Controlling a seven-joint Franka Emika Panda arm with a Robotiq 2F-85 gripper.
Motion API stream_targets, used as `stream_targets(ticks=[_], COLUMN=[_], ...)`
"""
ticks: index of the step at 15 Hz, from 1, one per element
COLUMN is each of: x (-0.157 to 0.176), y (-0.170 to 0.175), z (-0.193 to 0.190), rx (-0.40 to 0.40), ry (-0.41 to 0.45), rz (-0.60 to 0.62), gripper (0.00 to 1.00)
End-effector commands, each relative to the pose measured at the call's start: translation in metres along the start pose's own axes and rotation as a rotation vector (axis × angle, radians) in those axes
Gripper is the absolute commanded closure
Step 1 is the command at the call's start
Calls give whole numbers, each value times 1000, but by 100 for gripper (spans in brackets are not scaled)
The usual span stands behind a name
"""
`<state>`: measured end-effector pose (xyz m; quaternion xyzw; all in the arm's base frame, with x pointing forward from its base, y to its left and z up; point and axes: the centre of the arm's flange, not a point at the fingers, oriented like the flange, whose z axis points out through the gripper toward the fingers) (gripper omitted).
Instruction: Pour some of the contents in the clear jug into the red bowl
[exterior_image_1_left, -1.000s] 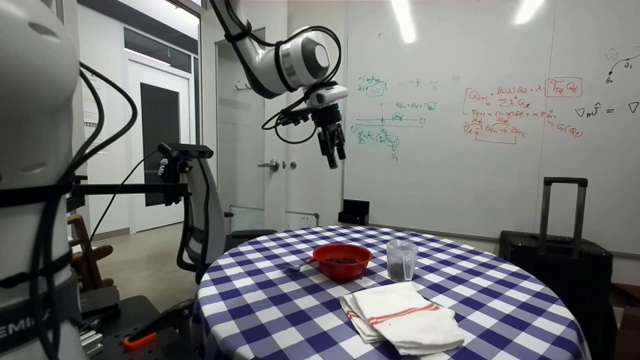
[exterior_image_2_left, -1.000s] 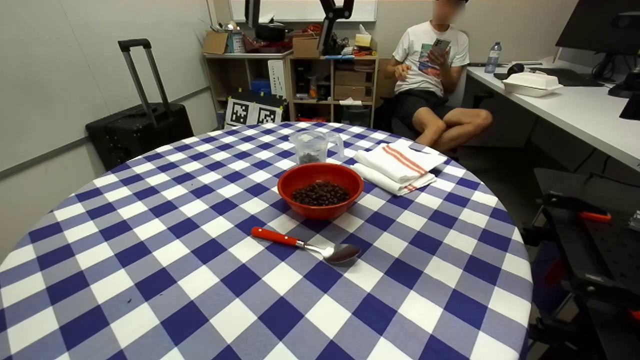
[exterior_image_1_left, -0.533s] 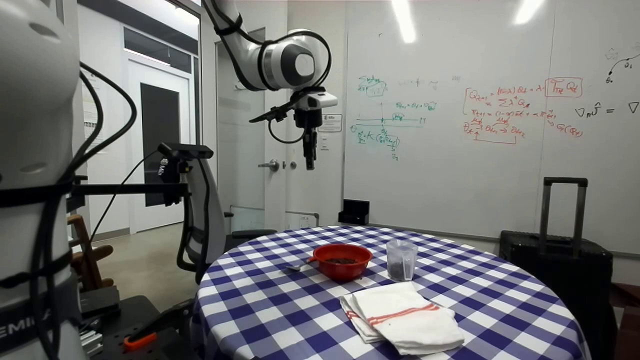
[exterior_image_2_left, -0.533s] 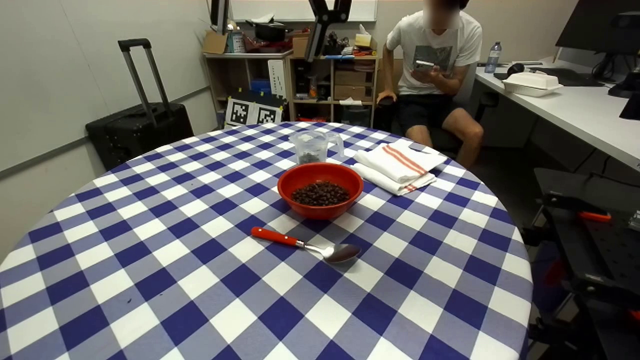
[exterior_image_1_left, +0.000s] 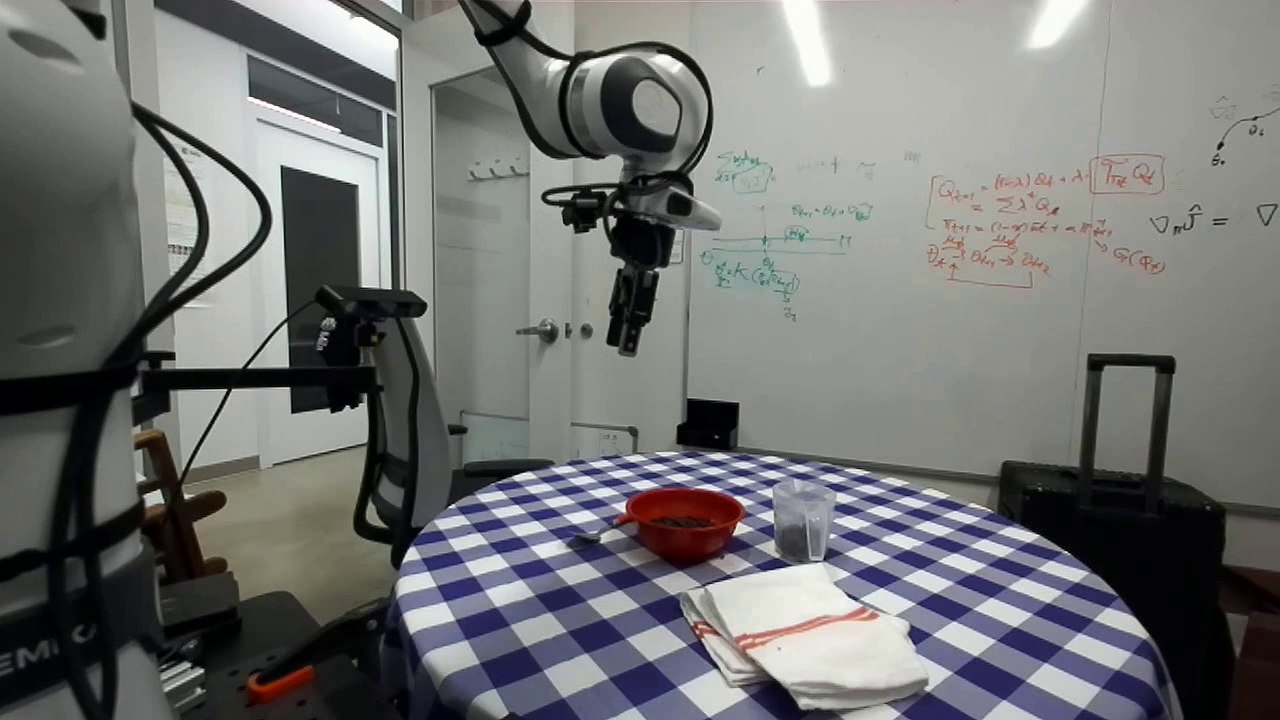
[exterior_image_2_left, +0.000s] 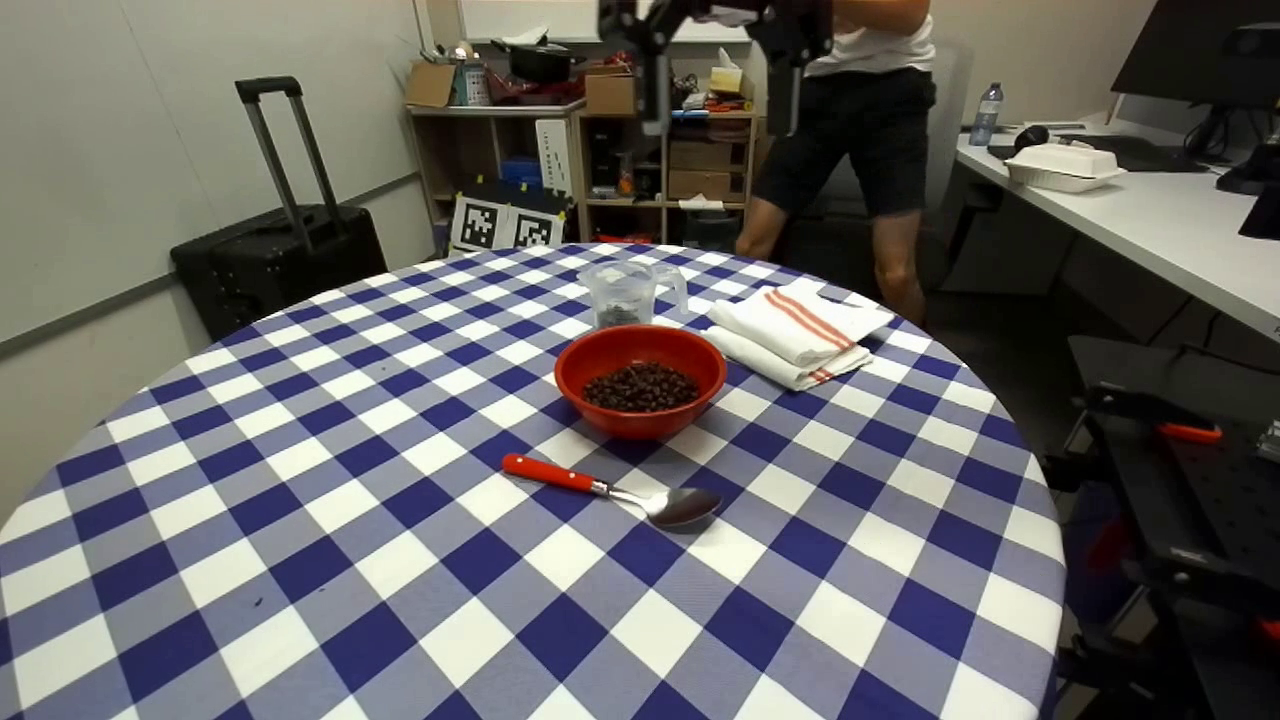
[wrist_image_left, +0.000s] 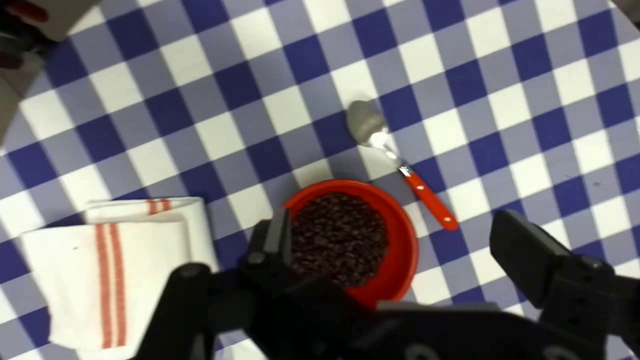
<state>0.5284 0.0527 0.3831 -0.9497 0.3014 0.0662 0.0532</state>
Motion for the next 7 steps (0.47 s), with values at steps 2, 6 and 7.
stream_targets(ticks=[2, 6, 7], x=[4, 6, 6], y=[39, 44, 44], z=[-39, -29, -28], rx=[-239, -222, -224], ry=[-57, -58, -60], rz=[-112, -74, -74], gripper=[0, 0, 0])
